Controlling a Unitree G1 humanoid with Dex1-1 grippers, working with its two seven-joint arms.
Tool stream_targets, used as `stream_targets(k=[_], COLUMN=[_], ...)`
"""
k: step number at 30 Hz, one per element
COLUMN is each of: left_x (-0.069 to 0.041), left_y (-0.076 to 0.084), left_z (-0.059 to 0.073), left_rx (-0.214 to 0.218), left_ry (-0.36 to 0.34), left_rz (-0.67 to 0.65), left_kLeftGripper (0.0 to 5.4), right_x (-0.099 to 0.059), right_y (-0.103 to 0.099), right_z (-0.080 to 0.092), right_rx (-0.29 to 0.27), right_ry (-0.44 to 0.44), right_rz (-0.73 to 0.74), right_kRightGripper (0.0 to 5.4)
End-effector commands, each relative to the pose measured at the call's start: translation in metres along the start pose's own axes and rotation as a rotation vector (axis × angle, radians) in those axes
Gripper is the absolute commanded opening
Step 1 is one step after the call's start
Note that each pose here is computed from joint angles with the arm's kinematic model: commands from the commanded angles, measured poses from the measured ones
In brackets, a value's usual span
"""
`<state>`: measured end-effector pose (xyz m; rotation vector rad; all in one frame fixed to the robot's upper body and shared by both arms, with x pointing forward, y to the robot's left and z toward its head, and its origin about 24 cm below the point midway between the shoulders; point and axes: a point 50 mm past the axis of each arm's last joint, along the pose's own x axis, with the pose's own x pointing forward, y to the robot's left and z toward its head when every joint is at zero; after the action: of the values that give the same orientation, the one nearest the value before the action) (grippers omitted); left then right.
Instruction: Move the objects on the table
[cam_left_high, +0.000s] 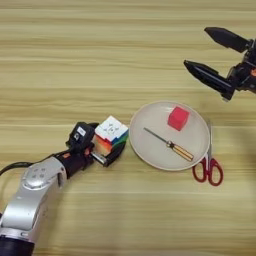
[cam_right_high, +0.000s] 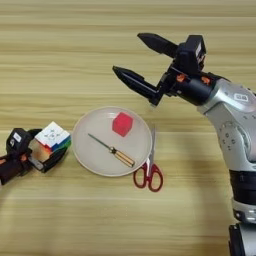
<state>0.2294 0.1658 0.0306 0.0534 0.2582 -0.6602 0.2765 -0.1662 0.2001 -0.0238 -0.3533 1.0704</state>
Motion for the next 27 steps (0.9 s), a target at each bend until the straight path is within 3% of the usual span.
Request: stream_targets(k=[1, 16, 27], left_x=[-0.001, 0.001, 0.003], left_y=[-0.005, -0.009, -0.009], left_z=[0.010, 0.046, 0.063], left_rx=[0.031, 0.094, 0.131], left_ry=[-0.034, -0.217, -0.298], left_rz=[-0.039, -0.010, 0.031], left_kLeftGripper=[5.38, 5.38, 5.38], right_x=[0.002, 0.001, -0.001], right_y=[0.002, -0.001, -0.007], right_z=[0.005, 0.000, -0.031], right_rx=[-0.022, -0.017, 0.002], right_ry=[-0.009, 0.001, 0.181], right_rz=[0.017, -0.001, -0.073], right_kRightGripper=[5.40, 5.40, 5.40])
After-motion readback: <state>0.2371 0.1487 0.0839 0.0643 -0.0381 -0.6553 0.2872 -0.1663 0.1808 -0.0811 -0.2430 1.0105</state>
